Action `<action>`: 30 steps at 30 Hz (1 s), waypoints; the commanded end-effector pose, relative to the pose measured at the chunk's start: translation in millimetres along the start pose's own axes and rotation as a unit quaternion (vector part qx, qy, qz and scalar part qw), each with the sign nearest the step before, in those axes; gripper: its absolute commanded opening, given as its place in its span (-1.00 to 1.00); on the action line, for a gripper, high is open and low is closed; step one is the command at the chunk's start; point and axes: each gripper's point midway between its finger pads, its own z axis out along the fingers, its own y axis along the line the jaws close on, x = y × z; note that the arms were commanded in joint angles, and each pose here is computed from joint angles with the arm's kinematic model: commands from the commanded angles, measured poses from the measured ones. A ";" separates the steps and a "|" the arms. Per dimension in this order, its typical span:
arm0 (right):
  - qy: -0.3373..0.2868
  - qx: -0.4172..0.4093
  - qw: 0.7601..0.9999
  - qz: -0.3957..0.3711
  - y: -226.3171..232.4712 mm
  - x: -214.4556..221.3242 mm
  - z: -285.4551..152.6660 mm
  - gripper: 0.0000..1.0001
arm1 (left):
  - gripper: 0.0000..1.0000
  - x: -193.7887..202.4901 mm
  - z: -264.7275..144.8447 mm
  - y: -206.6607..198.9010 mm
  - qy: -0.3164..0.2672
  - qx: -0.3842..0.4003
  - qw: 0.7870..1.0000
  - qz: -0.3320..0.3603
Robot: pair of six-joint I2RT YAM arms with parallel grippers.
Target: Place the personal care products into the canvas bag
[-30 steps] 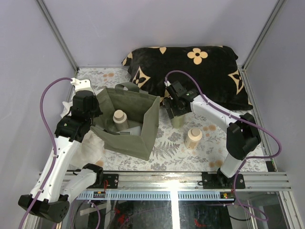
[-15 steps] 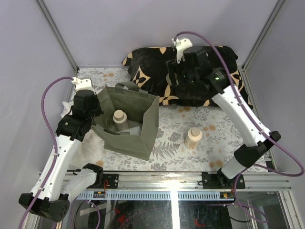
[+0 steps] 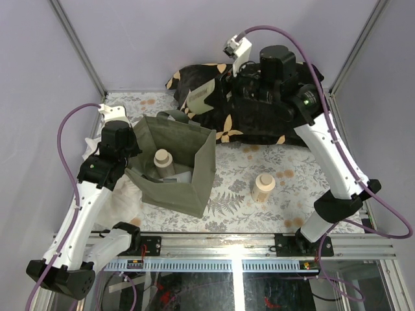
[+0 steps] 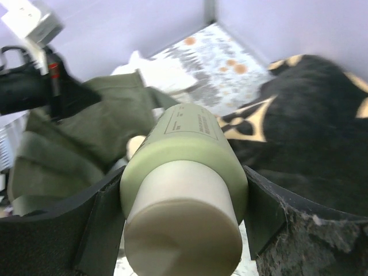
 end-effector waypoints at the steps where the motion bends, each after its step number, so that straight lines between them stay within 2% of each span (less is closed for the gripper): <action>1: -0.109 -0.147 0.983 -0.012 62.8 -51.5 -15.8 -1.00 | -1.00 -5.2 6.9 -6.3 -0.012 0.011 1.000 -0.016; 15: -0.016 -0.228 0.973 -0.006 130.4 9.4 43.0 -1.00 | -1.00 -13.9 0.7 -14.6 -0.016 0.034 0.999 -0.018; 30: 0.087 -0.184 0.979 0.016 131.0 102.3 139.3 -1.00 | -1.00 -20.1 -9.6 -13.5 -0.019 0.039 0.999 -0.015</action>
